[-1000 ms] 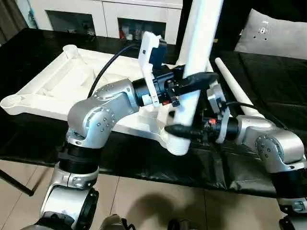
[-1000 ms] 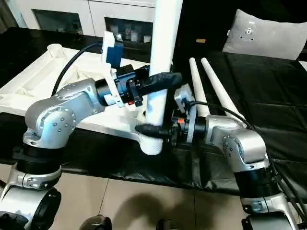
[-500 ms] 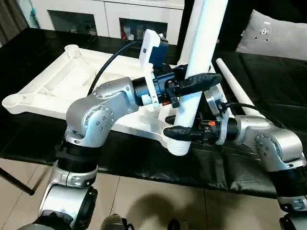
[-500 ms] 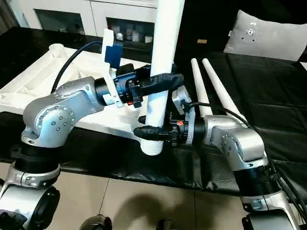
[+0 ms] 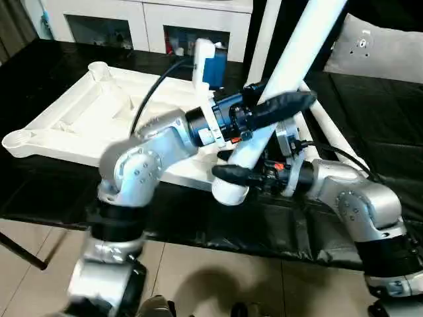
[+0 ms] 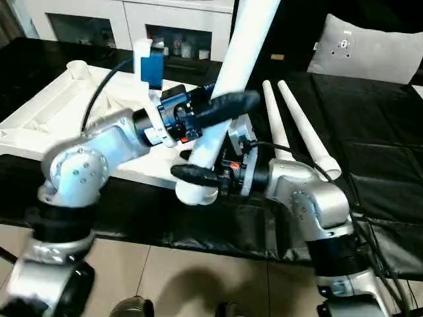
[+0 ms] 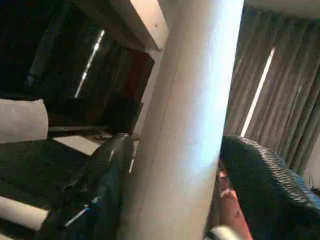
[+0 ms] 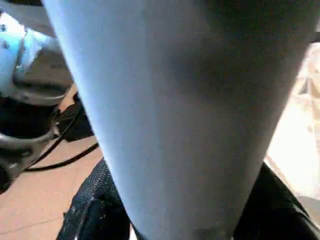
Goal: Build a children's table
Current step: Pick table leg, then insert table leg to table base
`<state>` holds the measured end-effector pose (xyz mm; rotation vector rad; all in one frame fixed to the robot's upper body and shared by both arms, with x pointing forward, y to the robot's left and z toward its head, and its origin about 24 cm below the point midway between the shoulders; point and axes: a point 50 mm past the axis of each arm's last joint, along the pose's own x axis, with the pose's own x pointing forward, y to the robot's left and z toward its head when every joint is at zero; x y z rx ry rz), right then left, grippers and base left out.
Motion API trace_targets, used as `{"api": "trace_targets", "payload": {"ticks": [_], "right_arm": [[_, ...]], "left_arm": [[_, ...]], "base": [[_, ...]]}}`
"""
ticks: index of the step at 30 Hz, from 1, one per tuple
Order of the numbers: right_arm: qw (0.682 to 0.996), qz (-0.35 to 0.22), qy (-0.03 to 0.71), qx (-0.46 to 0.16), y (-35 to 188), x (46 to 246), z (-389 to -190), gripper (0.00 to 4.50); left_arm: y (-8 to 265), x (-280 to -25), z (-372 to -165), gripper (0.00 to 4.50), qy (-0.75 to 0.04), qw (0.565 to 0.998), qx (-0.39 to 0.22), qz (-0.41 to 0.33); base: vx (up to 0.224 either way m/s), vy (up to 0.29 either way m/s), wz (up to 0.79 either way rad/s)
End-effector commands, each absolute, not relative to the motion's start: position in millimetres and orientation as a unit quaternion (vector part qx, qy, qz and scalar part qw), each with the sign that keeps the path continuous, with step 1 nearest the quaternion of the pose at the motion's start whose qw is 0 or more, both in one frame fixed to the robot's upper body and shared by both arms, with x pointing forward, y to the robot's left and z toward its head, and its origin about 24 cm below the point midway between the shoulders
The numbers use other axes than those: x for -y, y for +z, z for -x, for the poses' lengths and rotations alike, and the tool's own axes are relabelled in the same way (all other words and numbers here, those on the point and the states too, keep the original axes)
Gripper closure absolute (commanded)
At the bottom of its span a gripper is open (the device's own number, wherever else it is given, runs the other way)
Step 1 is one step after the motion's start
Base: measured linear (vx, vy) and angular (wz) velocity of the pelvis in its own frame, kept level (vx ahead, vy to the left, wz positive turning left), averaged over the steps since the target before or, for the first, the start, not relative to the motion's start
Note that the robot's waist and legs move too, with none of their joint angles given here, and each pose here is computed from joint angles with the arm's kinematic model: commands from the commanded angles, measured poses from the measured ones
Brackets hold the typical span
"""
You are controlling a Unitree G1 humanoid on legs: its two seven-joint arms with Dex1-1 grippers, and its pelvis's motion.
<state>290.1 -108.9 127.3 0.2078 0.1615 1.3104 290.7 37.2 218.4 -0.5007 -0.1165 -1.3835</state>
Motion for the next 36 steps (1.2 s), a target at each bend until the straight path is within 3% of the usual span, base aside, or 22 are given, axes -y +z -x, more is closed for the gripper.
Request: {"api": "trace_targets", "payload": {"ticks": [1, 6, 10, 14, 15, 19, 20, 21, 23, 26, 29, 36], "right_arm": [[0.824, -0.107, 0.546, -0.106, 112.0, 111.1, -299.7, 2.51], [0.836, -0.117, 0.527, -0.092, 114.7, 110.1, -302.1, 2.51], [0.875, -0.137, 0.46, -0.07, 117.6, 124.0, -306.5, 2.51], [0.887, -0.148, 0.432, -0.068, 117.1, 130.6, -306.0, 2.57], [0.91, -0.145, 0.385, -0.057, 118.1, 141.2, -307.4, 2.59], [0.928, -0.132, 0.345, -0.055, 117.3, 150.8, -308.6, 2.6], [0.928, -0.132, 0.345, -0.055, 117.3, 150.8, -308.6, 2.6], [0.938, -0.116, 0.319, -0.067, 113.8, 156.4, -308.8, 2.6], [0.951, -0.098, 0.283, -0.084, 108.7, 165.1, -307.8, 2.6], [0.951, -0.086, 0.284, -0.092, 108.1, 165.9, -304.8, 2.6], [0.951, -0.076, 0.287, -0.092, 108.0, 164.7, -302.7, 2.6], [0.946, -0.048, 0.31, -0.083, 107.5, 159.7, -293.0, 2.6]], "left_arm": [[236.7, -9.1, -265.4, 1.01, -0.696, 0.674, 0.088, 0.233], [242.7, -15.0, -274.6, 0.57, -0.66, 0.694, 0.113, 0.263], [258.4, -60.0, -302.9, 0.18, -0.563, 0.718, 0.177, 0.369], [252.7, -78.7, -313.2, 0.15, -0.531, 0.739, 0.18, 0.373], [231.4, -92.3, -324.2, 0.15, -0.512, 0.799, 0.146, 0.281], [207.5, -99.6, -329.0, 0.15, -0.509, 0.84, 0.101, 0.159], [207.5, -99.6, -329.0, 0.15, -0.509, 0.84, 0.101, 0.159], [191.0, -101.0, -329.1, 0.15, -0.52, 0.848, 0.072, 0.077], [155.0, -107.0, -325.5, 0.15, -0.564, 0.824, 0.003, -0.059], [135.0, -114.1, -324.2, 0.43, -0.602, 0.786, -0.041, -0.132], [123.7, -118.0, -324.1, 0.53, -0.623, 0.76, -0.07, -0.169], [101.3, -129.3, -338.4, 1.23, -0.629, 0.716, -0.123, -0.278]], "base": [[0.0, 0.0, 0.0], [0.0, 0.0, 0.0], [0.0, 0.0, 0.0], [0.0, 0.0, 0.0], [0.0, 0.0, 0.0], [0.0, 0.0, 0.0], [0.0, 0.0, 0.0], [0.0, 0.0, 0.0], [0.0, 0.0, 0.0], [0.0, 0.0, 0.0], [0.0, 0.0, 0.0], [0.0, 0.0, 0.0]]}}
